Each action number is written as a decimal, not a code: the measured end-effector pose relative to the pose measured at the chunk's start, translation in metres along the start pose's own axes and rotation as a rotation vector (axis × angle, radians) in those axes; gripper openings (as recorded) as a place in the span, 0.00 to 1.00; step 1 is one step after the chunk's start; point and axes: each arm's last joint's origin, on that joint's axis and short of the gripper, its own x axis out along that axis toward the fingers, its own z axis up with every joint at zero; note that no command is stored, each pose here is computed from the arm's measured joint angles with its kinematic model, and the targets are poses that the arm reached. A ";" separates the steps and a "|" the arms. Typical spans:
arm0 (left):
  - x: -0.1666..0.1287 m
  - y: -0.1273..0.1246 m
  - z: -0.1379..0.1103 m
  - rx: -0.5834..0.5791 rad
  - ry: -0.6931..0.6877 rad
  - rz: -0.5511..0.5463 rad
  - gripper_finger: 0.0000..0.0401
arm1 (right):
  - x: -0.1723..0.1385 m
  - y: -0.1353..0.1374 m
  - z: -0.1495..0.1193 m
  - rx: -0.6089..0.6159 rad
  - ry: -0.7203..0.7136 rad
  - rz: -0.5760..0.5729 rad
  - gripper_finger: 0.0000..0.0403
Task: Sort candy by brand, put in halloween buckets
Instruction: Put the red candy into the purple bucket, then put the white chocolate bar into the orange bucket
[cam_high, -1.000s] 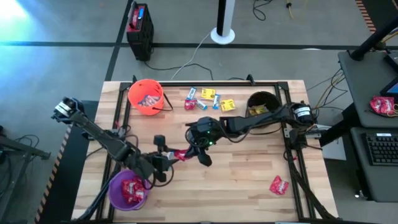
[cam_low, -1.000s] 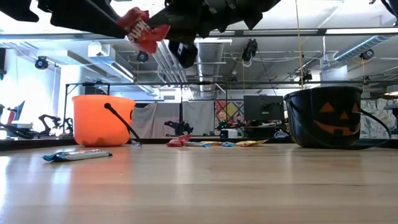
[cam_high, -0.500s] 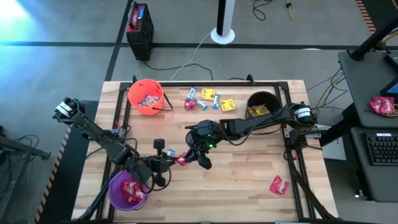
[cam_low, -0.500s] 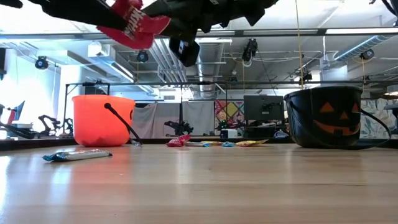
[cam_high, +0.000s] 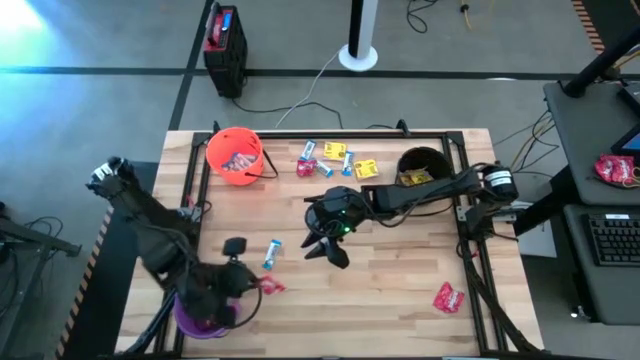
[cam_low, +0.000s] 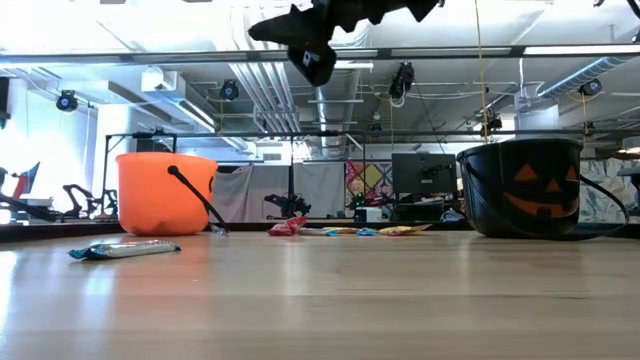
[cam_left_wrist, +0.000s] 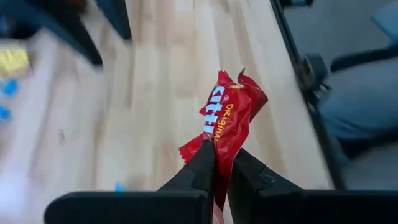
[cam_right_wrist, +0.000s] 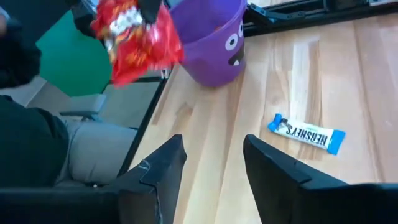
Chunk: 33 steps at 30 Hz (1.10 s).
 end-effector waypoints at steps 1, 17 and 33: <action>-0.007 -0.002 0.002 -0.021 0.038 -0.007 0.01 | 0.000 0.000 -0.001 0.000 0.006 -0.001 0.39; -0.037 -0.053 -0.026 -0.329 0.724 -0.026 0.02 | 0.003 -0.003 -0.010 -0.003 0.065 -0.012 0.38; -0.027 -0.053 -0.040 -0.455 0.864 0.221 0.30 | 0.004 -0.003 -0.012 0.008 0.079 -0.014 0.37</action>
